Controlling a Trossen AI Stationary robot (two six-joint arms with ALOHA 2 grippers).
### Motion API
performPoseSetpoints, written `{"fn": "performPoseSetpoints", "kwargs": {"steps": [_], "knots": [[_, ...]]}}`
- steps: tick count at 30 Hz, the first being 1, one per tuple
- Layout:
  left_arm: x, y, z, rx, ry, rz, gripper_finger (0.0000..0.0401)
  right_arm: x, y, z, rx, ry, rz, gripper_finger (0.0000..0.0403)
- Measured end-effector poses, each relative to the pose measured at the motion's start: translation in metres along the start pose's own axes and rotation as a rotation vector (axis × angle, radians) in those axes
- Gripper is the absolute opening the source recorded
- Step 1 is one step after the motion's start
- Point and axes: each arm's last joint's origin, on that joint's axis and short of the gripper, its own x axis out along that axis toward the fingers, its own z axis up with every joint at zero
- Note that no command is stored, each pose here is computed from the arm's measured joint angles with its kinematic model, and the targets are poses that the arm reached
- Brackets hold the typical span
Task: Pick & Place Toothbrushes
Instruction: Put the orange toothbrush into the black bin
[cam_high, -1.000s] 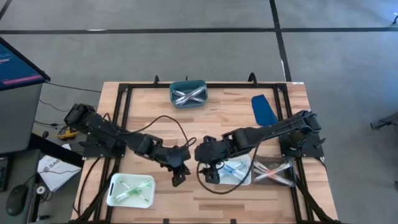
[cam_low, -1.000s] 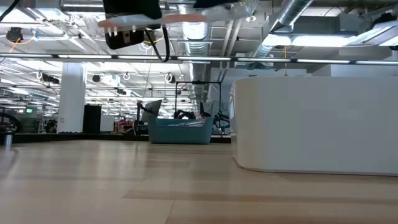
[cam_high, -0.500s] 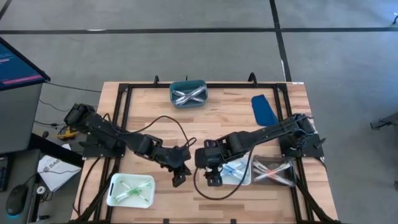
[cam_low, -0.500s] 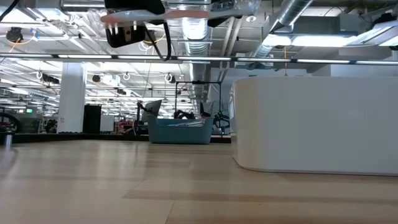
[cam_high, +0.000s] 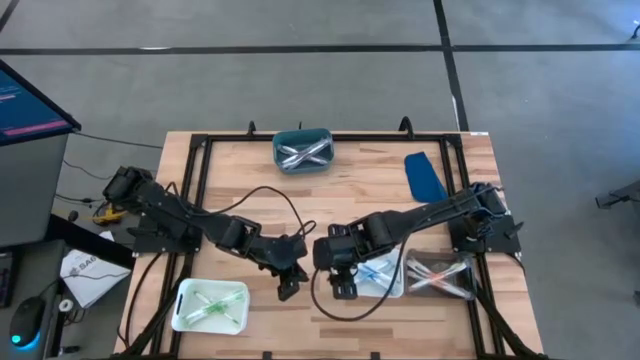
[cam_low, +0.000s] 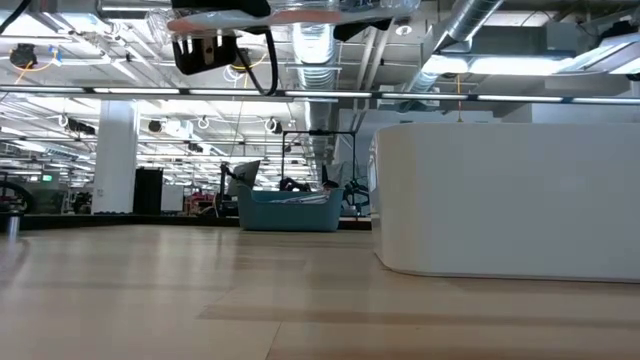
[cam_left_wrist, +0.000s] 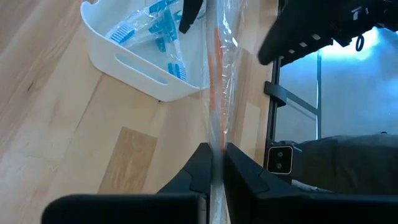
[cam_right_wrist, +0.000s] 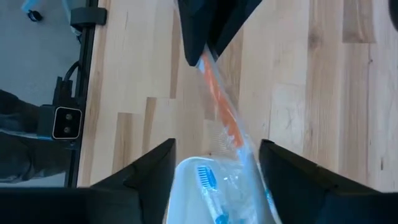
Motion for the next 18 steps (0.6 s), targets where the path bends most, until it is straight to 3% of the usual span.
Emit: {"fn": "performPoseSetpoints", "kwargs": {"steps": [15,18], "knots": [[-0.0002,-0.0019,0.0023,0.009,-0.028,-0.015,0.0014,-0.0001,-0.0024,-0.0038,-0.011,0.044,-0.005,0.002],[-0.0002,-0.0032,0.0037,0.035,-0.044,-0.027,0.0027,-0.0002,-0.0024,-0.005,-0.01,0.056,-0.008,0.0016]]}}
